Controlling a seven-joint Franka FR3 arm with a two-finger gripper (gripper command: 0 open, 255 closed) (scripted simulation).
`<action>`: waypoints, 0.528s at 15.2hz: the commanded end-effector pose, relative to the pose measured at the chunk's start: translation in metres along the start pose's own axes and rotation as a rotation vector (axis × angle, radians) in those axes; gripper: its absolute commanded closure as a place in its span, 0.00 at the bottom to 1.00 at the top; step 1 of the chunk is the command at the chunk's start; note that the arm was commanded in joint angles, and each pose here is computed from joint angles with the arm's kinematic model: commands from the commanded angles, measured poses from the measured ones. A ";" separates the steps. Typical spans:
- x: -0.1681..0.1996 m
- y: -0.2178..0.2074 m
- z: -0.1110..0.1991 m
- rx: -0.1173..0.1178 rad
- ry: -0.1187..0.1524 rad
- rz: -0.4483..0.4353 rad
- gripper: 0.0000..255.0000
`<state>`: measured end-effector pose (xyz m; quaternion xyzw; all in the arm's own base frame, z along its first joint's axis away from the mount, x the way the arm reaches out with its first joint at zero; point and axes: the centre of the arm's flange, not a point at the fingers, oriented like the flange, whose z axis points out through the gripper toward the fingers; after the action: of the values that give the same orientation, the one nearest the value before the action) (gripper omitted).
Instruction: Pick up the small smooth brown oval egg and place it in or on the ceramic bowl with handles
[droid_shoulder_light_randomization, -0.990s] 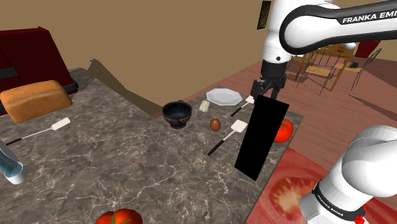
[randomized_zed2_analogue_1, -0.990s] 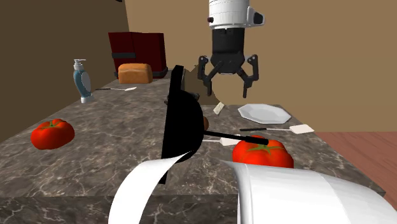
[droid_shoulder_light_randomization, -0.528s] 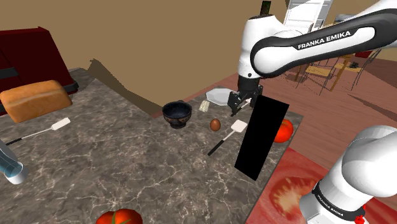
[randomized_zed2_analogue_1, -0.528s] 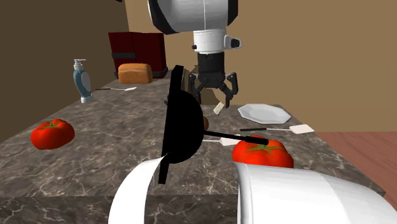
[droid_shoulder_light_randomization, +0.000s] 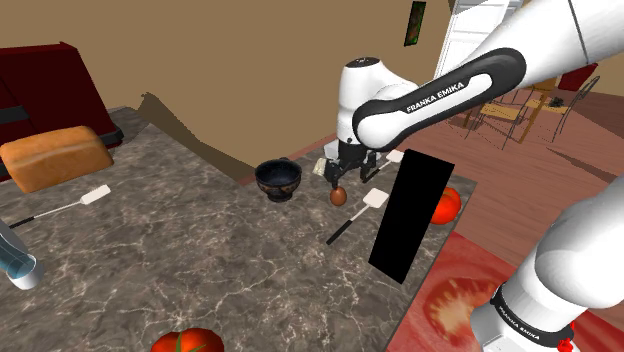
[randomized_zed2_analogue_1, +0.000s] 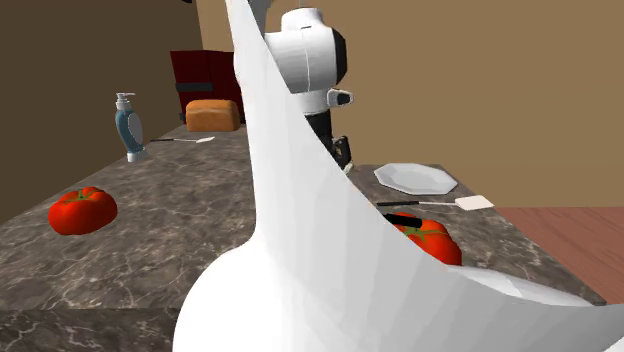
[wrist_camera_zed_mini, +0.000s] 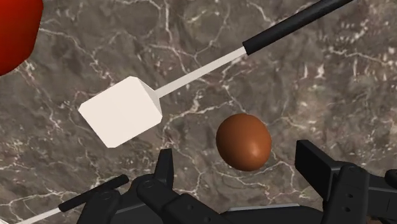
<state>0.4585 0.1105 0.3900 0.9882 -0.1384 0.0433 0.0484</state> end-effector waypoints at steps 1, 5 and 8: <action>0.012 -0.017 0.015 -0.003 0.017 0.017 0.00; 0.017 -0.022 0.036 -0.005 0.022 0.023 0.00; 0.017 -0.022 0.052 -0.005 0.022 0.023 0.00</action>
<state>0.4854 0.1229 0.3465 0.9856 -0.1504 0.0580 0.0505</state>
